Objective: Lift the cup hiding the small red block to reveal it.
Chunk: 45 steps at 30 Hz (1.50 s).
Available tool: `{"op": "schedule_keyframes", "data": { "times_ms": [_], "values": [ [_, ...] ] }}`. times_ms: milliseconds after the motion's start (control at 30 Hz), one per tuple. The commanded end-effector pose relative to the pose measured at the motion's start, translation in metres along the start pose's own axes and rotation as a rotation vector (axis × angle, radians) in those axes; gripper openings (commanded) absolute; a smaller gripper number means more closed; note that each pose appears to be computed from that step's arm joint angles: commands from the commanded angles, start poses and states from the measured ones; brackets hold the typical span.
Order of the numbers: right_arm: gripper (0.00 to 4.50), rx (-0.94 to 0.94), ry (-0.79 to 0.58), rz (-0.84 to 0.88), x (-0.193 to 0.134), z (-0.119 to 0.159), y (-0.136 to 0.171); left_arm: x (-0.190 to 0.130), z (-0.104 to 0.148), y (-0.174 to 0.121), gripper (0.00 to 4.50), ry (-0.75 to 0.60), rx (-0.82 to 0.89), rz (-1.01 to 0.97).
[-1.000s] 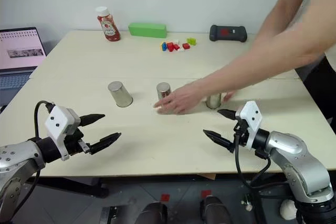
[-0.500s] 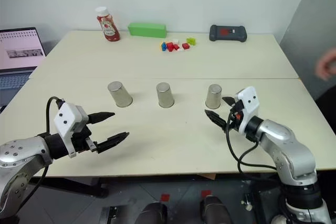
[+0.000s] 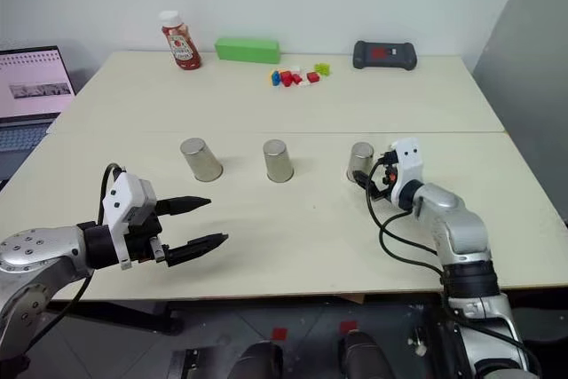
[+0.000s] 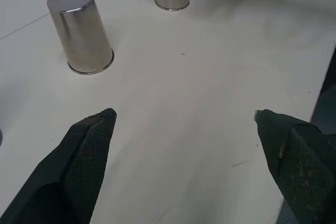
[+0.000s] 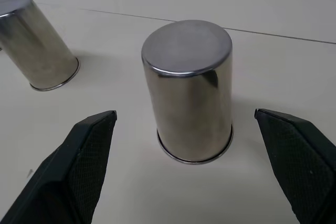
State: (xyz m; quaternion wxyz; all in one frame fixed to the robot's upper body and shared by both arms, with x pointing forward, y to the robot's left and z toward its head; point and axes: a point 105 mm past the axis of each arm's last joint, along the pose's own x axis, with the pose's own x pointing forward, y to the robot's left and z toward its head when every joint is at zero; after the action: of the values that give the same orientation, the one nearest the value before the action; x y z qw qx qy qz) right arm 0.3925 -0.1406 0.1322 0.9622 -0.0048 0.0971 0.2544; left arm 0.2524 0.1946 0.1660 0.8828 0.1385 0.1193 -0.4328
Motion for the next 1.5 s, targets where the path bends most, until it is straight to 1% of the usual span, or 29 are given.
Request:
{"op": "schedule_keyframes", "data": {
  "times_ms": [33, 400, 567, 633, 667, 833, 1000, 1133, 1233, 1267, 1367, 1500],
  "values": [
    [4.48, -0.024, -0.06, 0.004, 0.008, 0.016, -0.002, -0.002, 0.008, -0.002, 4.5, -0.008, 0.031, -0.013],
    [4.48, -0.034, -0.075, 0.016, 0.033, 0.019, -0.001, -0.002, 0.009, -0.002, 4.5, -0.002, 0.035, -0.015],
    [4.48, -0.035, -0.086, 0.02, 0.037, 0.019, -0.001, -0.003, 0.009, -0.002, 4.5, -0.005, 0.035, -0.005],
    [4.11, -0.039, -0.088, 0.016, 0.039, 0.02, -0.002, -0.003, 0.009, -0.002, 4.5, -0.007, 0.035, -0.002],
    [4.0, -0.039, -0.091, 0.01, 0.039, 0.021, -0.003, -0.003, 0.009, -0.001, 4.5, -0.007, 0.035, 0.0],
    [2.71, -0.049, -0.136, 0.009, 0.039, 0.031, -0.004, -0.002, 0.008, -0.001, 4.5, -0.008, 0.031, 0.003],
    [2.68, -0.083, -0.171, 0.022, 0.033, 0.04, -0.002, 0.0, 0.007, -0.001, 4.5, -0.009, 0.029, -0.003],
    [2.68, -0.117, -0.236, 0.016, 0.018, 0.061, -0.004, 0.001, 0.008, 0.0, 4.5, -0.008, 0.035, -0.008],
    [2.68, -0.13, -0.268, -0.029, 0.002, 0.073, -0.013, 0.001, 0.008, 0.001, 4.5, -0.006, 0.036, -0.007],
    [2.68, -0.144, -0.262, -0.053, -0.002, 0.073, -0.017, 0.001, 0.008, 0.001, 4.5, -0.005, 0.037, -0.009],
    [2.68, -0.18, -0.188, -0.152, -0.013, 0.06, -0.036, 0.002, 0.009, 0.001, 4.5, -0.014, 0.04, -0.015],
    [2.68, -0.17, -0.131, -0.246, -0.012, 0.044, -0.052, 0.004, 0.012, 0.002, 4.5, -0.024, 0.046, -0.027]
  ]
}}
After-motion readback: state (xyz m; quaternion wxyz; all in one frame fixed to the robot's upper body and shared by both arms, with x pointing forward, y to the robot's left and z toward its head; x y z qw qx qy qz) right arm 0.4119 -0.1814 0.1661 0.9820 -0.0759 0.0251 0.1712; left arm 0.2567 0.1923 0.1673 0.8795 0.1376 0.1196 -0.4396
